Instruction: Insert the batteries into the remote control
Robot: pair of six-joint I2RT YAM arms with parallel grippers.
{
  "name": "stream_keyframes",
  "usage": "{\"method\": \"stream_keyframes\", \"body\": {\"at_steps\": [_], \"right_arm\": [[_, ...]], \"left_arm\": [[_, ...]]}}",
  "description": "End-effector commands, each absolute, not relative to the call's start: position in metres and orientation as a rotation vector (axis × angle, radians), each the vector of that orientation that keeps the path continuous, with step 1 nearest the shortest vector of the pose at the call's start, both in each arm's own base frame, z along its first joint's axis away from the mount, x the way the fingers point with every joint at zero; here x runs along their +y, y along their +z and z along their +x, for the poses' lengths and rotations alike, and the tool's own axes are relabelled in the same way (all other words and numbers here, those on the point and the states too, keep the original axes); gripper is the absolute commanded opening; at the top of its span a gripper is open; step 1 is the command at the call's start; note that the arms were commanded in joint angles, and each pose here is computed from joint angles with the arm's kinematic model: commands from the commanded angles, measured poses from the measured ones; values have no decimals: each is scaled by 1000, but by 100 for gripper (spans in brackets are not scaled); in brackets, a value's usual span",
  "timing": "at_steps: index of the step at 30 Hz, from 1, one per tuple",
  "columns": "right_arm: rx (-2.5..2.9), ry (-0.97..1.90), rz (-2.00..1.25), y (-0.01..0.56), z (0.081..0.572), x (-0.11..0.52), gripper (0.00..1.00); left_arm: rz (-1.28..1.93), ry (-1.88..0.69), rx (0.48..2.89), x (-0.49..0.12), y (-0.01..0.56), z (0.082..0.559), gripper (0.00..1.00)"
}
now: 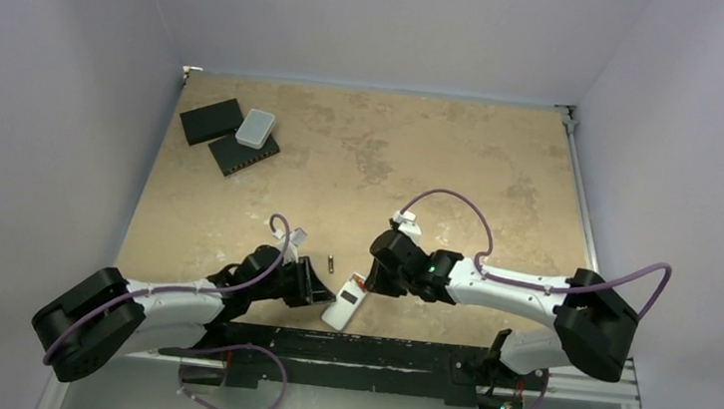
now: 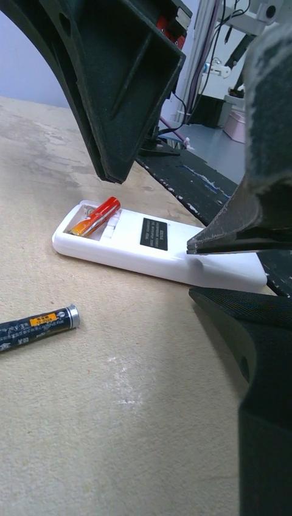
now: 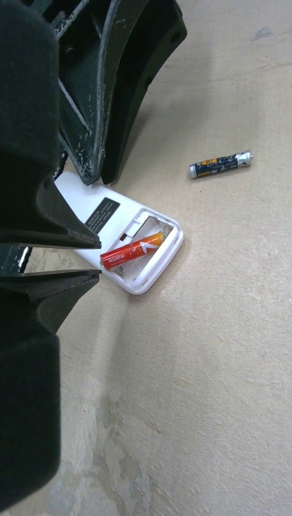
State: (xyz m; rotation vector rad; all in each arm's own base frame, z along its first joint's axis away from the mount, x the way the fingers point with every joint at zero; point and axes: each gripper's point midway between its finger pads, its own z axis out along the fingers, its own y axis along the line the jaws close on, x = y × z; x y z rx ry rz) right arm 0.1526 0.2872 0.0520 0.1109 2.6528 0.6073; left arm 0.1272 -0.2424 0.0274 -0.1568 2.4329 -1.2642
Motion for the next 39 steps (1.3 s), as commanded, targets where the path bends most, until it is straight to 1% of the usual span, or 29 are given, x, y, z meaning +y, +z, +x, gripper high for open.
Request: {"method": "stream_keyframes", "body": {"at_steps": [1,19,30,36,39], "right_arm": [[2611,649,107,68,164,300,26],[2607,647,93,69,164,300,27],[2604,643,87,69,163,297,27],[2593,639,67,73,165,297,27],[2584,637,60,75,166,297,27]], "left_arm": [[-152,-1305,2437,-243,29,120,26],[-134,-1368,2466,-250,32,101,28],[-124,-1377,2454,-261,34,99,28],[-102,-1243,2466,-258,34,111,28],[-79,-1168,2449,-256,40,121,31]]}}
